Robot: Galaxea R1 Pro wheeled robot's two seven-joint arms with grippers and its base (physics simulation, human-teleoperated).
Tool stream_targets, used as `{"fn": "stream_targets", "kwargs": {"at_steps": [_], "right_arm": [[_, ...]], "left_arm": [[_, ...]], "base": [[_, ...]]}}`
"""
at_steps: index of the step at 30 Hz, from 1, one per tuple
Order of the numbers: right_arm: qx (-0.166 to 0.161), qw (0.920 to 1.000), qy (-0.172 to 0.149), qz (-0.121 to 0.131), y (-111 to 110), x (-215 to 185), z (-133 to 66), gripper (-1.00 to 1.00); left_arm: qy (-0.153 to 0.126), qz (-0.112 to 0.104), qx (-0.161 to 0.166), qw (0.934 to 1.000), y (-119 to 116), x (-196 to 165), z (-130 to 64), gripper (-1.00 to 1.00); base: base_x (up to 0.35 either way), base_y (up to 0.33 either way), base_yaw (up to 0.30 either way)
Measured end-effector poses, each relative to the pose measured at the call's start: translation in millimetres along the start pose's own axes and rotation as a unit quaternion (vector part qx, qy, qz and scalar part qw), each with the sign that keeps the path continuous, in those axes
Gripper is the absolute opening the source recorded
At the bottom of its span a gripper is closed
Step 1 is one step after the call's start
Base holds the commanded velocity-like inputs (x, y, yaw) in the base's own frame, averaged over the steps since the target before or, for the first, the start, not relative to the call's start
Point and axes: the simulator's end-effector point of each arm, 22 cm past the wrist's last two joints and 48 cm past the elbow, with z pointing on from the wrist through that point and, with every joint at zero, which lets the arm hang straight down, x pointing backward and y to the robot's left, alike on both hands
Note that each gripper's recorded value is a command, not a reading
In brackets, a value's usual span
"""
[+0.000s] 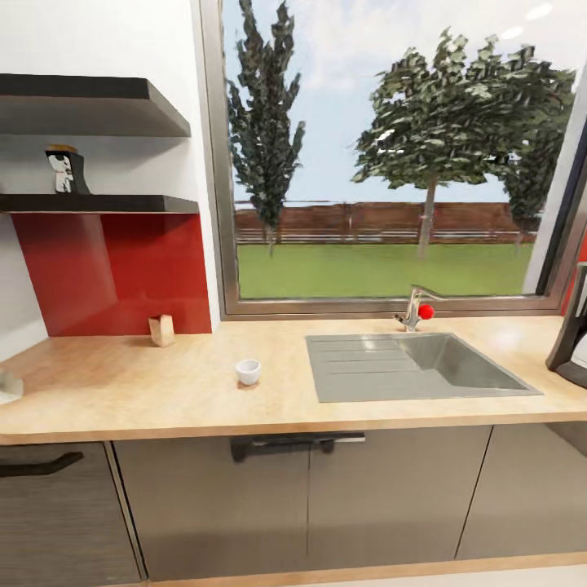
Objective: Set up a coffee station on the kitchen countertop: keep the coffee maker on the countertop, move the bottle of coffee from the kitchen shelf to the counter next to the coffee maker, place a paper coffee filter on top of the coffee maker, put the saucer next to the coffee maker with the coffee cup on the saucer, and place the electric kettle next to the coffee maker.
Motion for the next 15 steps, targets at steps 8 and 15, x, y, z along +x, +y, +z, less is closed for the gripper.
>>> {"fn": "stream_targets", "kwargs": {"at_steps": [8, 15], "right_arm": [[0.000, 1.0000, 0.000, 0.000, 0.4, -0.1, 0.0, 1.00], [-0.001, 1.0000, -0.001, 0.000, 0.9, -0.3, 0.0, 1.00]], "left_arm": [[-0.001, 0.000, 0.000, 1.0000, 0.0, -0.3, 0.0, 1.00], [-0.001, 0.000, 0.000, 1.0000, 0.0, -0.5, 0.0, 1.00]], "base": [[0.000, 0.343, 0.000], [0.000, 0.343, 0.000]]}}
